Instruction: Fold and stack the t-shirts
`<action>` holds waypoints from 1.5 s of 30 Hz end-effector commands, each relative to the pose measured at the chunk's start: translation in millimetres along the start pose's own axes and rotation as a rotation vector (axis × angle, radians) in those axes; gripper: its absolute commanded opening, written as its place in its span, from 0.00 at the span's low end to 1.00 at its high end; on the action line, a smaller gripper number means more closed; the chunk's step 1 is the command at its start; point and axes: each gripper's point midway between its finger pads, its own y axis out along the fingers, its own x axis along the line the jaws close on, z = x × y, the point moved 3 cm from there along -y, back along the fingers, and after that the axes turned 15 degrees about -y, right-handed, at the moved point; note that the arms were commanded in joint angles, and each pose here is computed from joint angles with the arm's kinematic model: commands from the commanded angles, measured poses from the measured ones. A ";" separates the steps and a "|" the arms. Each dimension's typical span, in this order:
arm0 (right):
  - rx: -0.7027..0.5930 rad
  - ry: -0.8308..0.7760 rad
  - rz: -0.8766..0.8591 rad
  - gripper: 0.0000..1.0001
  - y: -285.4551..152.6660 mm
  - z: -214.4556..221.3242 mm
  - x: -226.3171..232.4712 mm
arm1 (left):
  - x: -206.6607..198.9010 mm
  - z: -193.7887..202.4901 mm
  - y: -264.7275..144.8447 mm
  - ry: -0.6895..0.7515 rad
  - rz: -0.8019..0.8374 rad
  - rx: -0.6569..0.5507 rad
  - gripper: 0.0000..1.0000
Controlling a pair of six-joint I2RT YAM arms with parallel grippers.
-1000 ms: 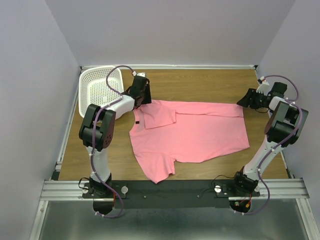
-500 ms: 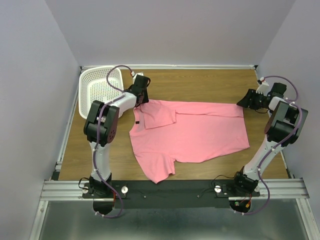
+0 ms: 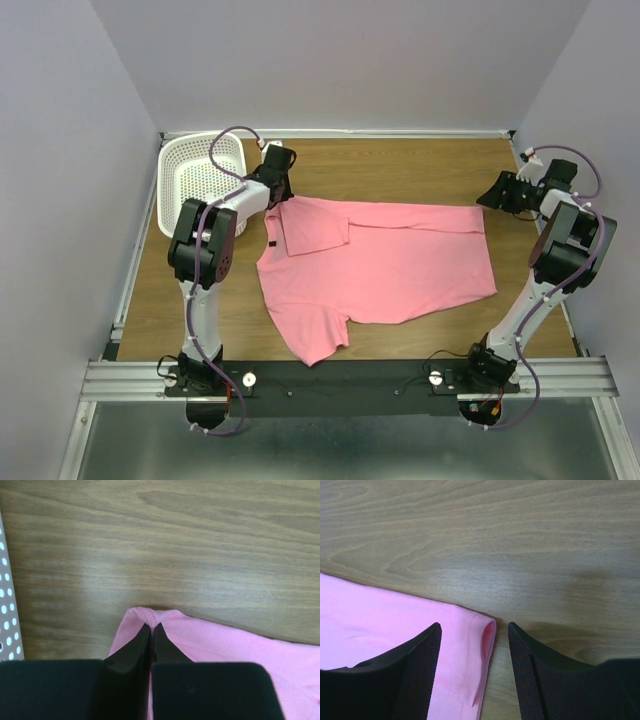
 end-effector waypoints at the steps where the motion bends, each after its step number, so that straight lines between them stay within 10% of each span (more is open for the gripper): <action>1: 0.008 0.053 0.012 0.64 5.9 -3.1 -7.2 | -0.2 -17.1 2.1 -0.019 0.018 -0.031 0.04; 16: 0.107 0.148 -0.087 0.60 45.3 40.0 10.8 | 2.2 -17.4 13.7 -0.017 0.043 -0.008 0.04; 24: 0.101 0.142 -0.083 0.01 42.8 31.0 9.3 | 2.5 -25.0 20.2 -0.038 0.057 -0.008 0.01; 40: -0.022 0.054 0.074 0.01 67.4 -54.1 -58.9 | -22.8 -53.6 49.6 -0.097 0.084 -0.013 0.00; 45: -0.034 0.027 0.102 0.45 75.4 -66.0 -65.1 | -47.1 -76.3 45.2 -0.104 0.178 -0.025 0.27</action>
